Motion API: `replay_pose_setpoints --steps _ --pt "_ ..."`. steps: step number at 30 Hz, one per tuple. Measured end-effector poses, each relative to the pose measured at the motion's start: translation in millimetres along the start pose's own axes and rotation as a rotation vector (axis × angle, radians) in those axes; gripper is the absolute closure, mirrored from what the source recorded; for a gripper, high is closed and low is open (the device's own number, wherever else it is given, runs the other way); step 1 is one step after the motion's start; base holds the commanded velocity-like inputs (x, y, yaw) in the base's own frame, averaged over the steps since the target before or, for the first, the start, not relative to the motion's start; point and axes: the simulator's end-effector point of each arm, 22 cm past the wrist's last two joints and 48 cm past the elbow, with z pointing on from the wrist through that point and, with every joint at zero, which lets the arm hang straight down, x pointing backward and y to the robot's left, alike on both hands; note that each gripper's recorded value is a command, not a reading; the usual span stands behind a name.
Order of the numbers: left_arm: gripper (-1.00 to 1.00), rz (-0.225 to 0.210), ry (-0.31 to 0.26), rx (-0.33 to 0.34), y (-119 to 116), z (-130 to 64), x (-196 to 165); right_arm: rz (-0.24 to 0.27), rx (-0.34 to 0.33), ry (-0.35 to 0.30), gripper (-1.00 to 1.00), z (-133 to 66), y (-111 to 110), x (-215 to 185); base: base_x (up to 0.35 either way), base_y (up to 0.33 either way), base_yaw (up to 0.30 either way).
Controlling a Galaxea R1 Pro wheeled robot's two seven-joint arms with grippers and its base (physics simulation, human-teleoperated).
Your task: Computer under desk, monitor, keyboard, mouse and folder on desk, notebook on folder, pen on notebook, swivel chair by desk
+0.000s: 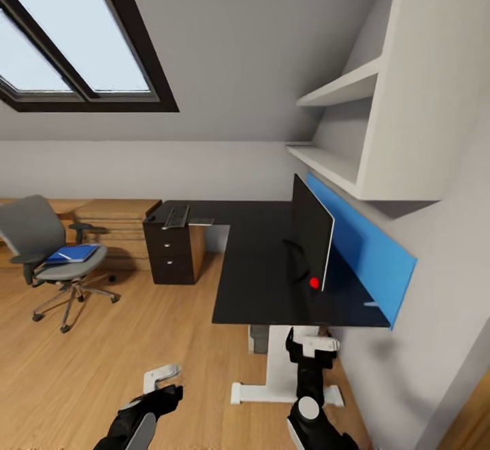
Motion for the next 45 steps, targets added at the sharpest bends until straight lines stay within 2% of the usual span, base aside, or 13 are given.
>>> replay_pose_setpoints --steps 3,5,7,9,10,12,15,16,18,19,22,31,45 --pt "-1.0 0.014 0.066 -0.04 16.3 10.4 30.7 0.018 -0.047 0.049 -1.0 -3.7 13.2 17.0 -0.124 0.3 0.0" --pt "-1.0 0.027 0.116 -0.067 27.0 16.4 55.8 0.043 -0.106 0.13 -1.0 -10.3 27.5 46.4 -0.061 0.314 0.0" --pt "-1.0 0.036 0.137 -0.081 31.7 19.1 68.5 0.062 -0.154 0.193 -1.0 -17.3 37.7 69.9 -0.031 0.323 0.0" --pt "-1.0 0.052 0.152 -0.096 37.0 22.8 84.8 0.087 -0.224 0.287 -1.0 -31.4 51.1 106.6 -0.018 0.328 0.0" --pt "-1.0 0.062 0.154 -0.107 40.9 25.3 94.9 0.102 -0.263 0.342 -1.0 -41.3 57.1 128.4 -0.011 0.331 0.0" --pt "-1.0 0.072 0.149 -0.127 48.5 28.9 109.5 0.111 -0.309 0.404 -1.0 -55.1 62.5 154.4 -0.007 0.333 0.0" --pt "-1.0 0.083 0.128 -0.145 57.1 32.8 125.0 0.111 -0.339 0.451 -1.0 -67.1 62.2 176.8 -0.003 0.335 0.0" --pt "-1.0 0.086 0.109 -0.145 58.8 34.3 129.4 0.107 -0.342 0.469 -1.0 -72.5 59.3 187.6 -0.001 0.337 0.0" --pt "-1.0 0.082 0.046 -0.129 59.3 37.2 131.7 0.08 -0.321 0.514 -1.0 -93.6 35.5 229.1 0.0 0.337 0.0" --pt "-1.0 0.09 0.036 -0.12 60.4 38.0 140.3 0.072 -0.302 0.504 -1.0 -104.6 19.8 245.1 0.0 0.337 0.0" --pt "-1.0 0.098 0.055 -0.105 56.6 37.6 156.3 0.075 -0.304 0.474 -1.0 -112.1 19.2 247.0 0.0 0.337 0.0" --pt "-1.0 0.102 0.095 -0.098 47.8 35.0 178.3 0.081 -0.302 0.465 -1.0 -112.6 19.9 245.6 0.013 0.183 0.0" --pt "-1.0 0.095 0.107 -0.1 46.4 33.8 184.5 0.08 -0.298 0.465 -1.0 -112.2 17.3 246.1 0.08 0.212 0.0"
